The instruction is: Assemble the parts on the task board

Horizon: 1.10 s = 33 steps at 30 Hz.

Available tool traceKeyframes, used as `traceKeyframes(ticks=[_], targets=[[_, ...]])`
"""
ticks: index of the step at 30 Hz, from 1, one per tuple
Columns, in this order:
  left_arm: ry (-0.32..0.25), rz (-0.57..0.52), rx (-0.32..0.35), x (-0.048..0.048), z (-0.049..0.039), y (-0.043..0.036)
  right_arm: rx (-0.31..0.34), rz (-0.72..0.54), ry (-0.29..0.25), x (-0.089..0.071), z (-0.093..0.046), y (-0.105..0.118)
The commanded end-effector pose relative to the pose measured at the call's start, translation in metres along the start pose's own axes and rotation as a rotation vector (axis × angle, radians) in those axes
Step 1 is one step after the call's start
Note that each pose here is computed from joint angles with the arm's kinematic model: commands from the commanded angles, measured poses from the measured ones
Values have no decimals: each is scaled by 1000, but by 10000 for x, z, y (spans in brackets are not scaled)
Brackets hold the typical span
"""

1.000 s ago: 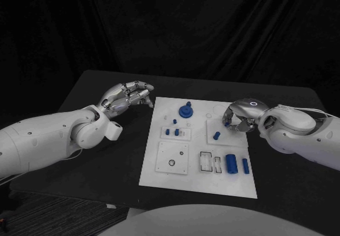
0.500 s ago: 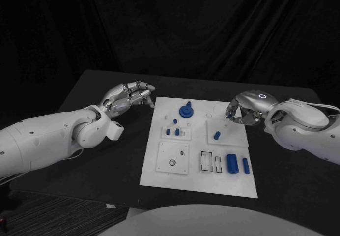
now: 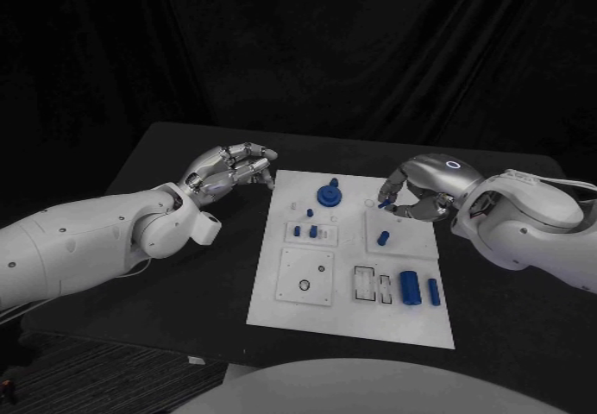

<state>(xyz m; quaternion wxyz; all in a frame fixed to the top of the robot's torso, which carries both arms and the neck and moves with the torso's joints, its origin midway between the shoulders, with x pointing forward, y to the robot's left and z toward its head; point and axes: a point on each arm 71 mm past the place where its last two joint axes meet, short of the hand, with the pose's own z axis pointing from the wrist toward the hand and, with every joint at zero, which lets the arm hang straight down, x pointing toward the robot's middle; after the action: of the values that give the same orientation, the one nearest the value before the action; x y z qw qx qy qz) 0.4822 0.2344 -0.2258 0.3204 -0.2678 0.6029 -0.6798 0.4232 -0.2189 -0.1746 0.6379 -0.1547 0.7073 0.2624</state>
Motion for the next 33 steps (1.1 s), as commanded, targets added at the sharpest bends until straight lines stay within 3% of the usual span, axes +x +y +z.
traceKeyframes(ticks=[1, 7, 17, 33], targets=[[-1, -10, 16, 9, 2, -10, -29, 21, 75, 98, 31, 200], [-5, -7, 26, 14, 5, -17, -125, 19, 134, 267, 128, 541], [3, -12, 23, 27, 13, -13, -185, -24, 186, 482, 261, 744], [7, -17, 13, 31, 8, 17, -258, -101, 188, 693, 313, 960]])
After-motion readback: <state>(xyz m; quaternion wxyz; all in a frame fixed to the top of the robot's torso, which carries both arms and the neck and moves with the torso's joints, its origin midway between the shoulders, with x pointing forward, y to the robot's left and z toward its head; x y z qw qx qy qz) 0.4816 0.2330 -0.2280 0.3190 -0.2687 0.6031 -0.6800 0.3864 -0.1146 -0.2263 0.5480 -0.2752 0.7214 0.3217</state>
